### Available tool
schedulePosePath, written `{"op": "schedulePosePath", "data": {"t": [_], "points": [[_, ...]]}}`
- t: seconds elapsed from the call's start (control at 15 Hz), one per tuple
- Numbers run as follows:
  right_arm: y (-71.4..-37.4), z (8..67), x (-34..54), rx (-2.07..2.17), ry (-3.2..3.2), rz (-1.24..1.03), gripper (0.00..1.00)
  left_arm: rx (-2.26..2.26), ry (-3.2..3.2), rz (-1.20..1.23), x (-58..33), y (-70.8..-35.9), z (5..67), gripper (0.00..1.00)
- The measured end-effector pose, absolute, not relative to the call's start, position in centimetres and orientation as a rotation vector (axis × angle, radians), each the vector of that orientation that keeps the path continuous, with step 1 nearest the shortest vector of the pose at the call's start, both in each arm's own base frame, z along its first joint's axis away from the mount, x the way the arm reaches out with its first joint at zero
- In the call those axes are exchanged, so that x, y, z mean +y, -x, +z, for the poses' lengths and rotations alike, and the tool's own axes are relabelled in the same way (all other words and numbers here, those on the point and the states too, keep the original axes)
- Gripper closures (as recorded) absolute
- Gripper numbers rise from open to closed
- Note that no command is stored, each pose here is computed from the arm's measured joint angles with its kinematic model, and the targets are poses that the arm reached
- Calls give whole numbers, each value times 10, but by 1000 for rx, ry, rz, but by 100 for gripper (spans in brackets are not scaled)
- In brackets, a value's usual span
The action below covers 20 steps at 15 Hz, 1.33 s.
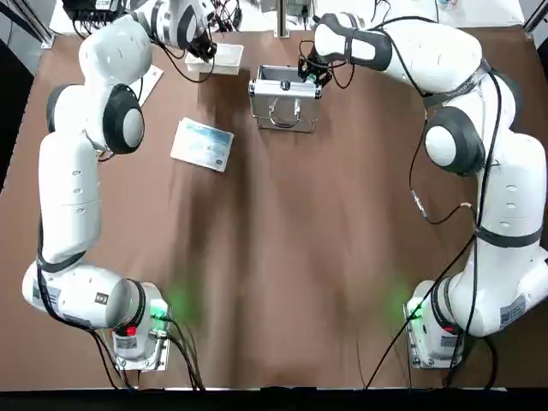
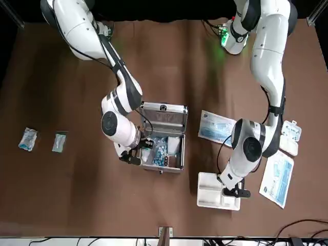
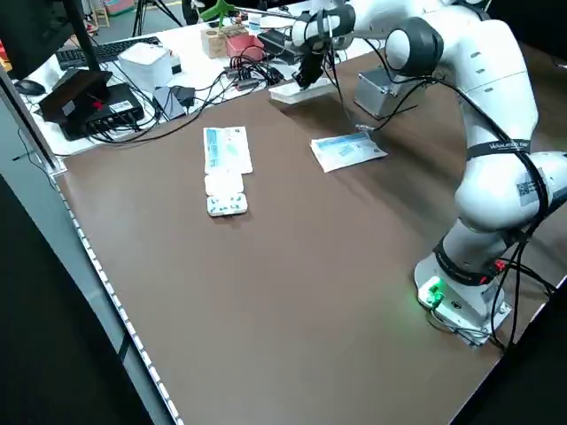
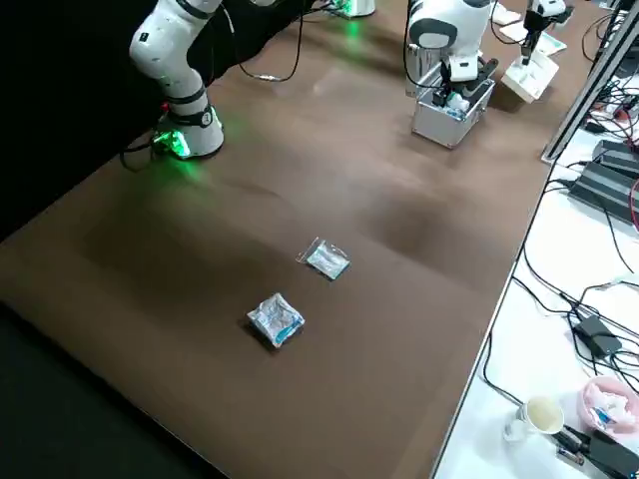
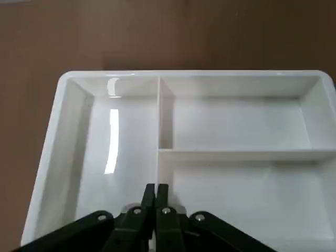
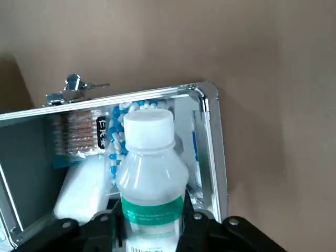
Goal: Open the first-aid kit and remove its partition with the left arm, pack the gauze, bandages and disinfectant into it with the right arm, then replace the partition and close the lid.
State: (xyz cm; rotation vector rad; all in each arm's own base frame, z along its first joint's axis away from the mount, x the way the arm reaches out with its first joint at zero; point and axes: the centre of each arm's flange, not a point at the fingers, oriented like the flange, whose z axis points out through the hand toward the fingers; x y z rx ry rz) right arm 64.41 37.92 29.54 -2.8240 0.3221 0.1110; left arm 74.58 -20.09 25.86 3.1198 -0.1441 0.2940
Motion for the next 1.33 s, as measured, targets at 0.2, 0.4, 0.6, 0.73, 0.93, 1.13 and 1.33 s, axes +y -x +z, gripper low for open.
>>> {"op": "schedulePosePath", "data": {"t": [0.2, 0.4, 0.6, 0.73, 0.93, 1.13, 1.33], "points": [[-645, 297, 379, 322, 2823, 108, 55, -144, -3132, 246, -198, -741, 240, 95], [-645, 299, 381, 318, 2821, 104, 44, -139, -3139, 228, -194, -739, 233, 72], [-642, 303, 388, 303, 2819, 102, 37, -136, -3134, 256, -193, -743, 239, 51], [-642, 304, 389, 300, 2818, 101, 37, -129, -3123, 309, -192, -748, 260, 33], [-644, 305, 385, 305, 2827, 120, 41, -123, -3102, 409, -192, -752, 324, 7], [-659, 315, 356, 356, 2830, 128, 42, -110, -3123, 381, -186, -736, 410, 0], [-689, 342, 286, 444, 2821, 117, 43, -96, -3142, 352, -178, -710, 487, 0]]}}
